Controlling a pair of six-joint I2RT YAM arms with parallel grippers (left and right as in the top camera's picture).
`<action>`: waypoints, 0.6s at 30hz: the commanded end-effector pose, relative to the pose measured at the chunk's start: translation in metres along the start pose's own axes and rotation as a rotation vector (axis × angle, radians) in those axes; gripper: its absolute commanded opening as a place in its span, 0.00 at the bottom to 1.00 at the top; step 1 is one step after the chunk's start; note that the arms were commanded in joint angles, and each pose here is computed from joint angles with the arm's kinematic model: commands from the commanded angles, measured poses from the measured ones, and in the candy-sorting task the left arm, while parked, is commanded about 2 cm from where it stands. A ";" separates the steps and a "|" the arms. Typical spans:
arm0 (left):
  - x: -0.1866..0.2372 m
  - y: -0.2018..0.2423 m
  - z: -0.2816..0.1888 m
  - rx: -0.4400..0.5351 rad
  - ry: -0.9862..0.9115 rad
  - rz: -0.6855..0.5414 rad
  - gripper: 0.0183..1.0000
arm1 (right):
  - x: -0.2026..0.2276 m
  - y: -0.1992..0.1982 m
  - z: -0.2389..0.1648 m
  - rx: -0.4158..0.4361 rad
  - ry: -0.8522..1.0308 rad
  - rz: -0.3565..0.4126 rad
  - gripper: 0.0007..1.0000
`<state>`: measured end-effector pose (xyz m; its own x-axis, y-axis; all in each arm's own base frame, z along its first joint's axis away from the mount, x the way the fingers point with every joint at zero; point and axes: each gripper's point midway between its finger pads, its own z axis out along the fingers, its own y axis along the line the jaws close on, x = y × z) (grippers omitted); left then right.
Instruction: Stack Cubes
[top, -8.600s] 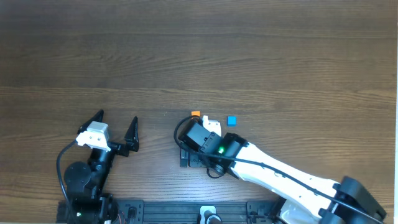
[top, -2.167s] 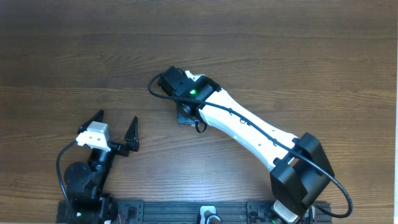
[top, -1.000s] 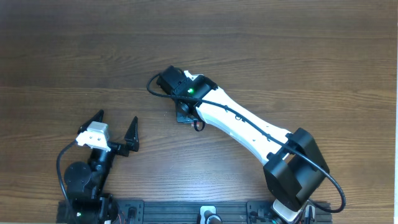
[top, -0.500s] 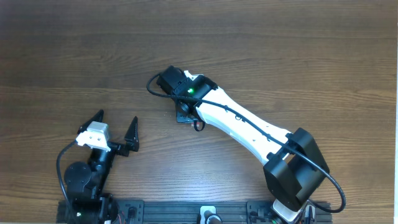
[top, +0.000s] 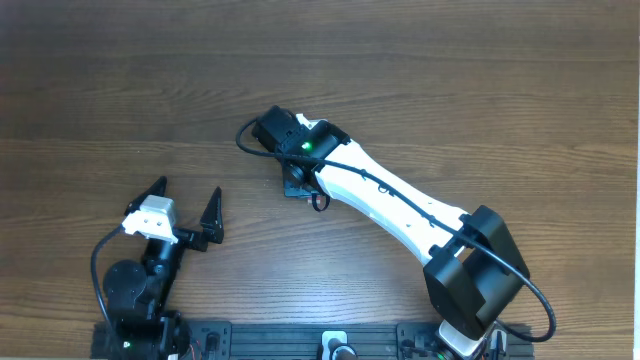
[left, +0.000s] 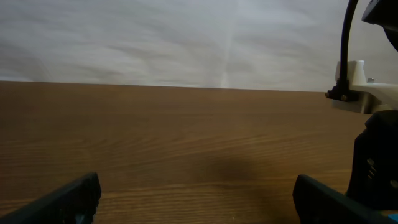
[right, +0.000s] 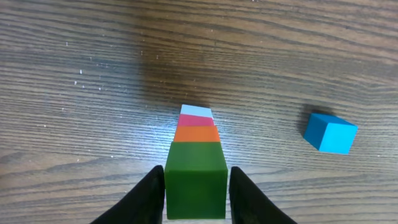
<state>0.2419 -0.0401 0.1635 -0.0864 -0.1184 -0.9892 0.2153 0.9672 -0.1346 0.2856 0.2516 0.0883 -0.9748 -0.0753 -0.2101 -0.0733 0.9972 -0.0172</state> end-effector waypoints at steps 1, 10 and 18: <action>0.002 0.001 0.000 0.001 -0.004 0.015 1.00 | -0.005 -0.002 0.002 0.005 -0.003 0.005 0.39; 0.002 0.000 0.000 0.001 -0.004 0.015 1.00 | -0.023 -0.007 -0.017 -0.011 -0.069 0.018 0.61; 0.002 0.001 0.000 0.001 -0.004 0.015 1.00 | -0.039 -0.037 -0.082 -0.069 -0.173 0.057 0.67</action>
<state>0.2419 -0.0400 0.1635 -0.0863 -0.1184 -0.9892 0.2150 0.9673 -0.1345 0.3004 0.2306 0.1299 -0.9608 -0.0475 -0.2731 -0.0536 0.9984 0.0151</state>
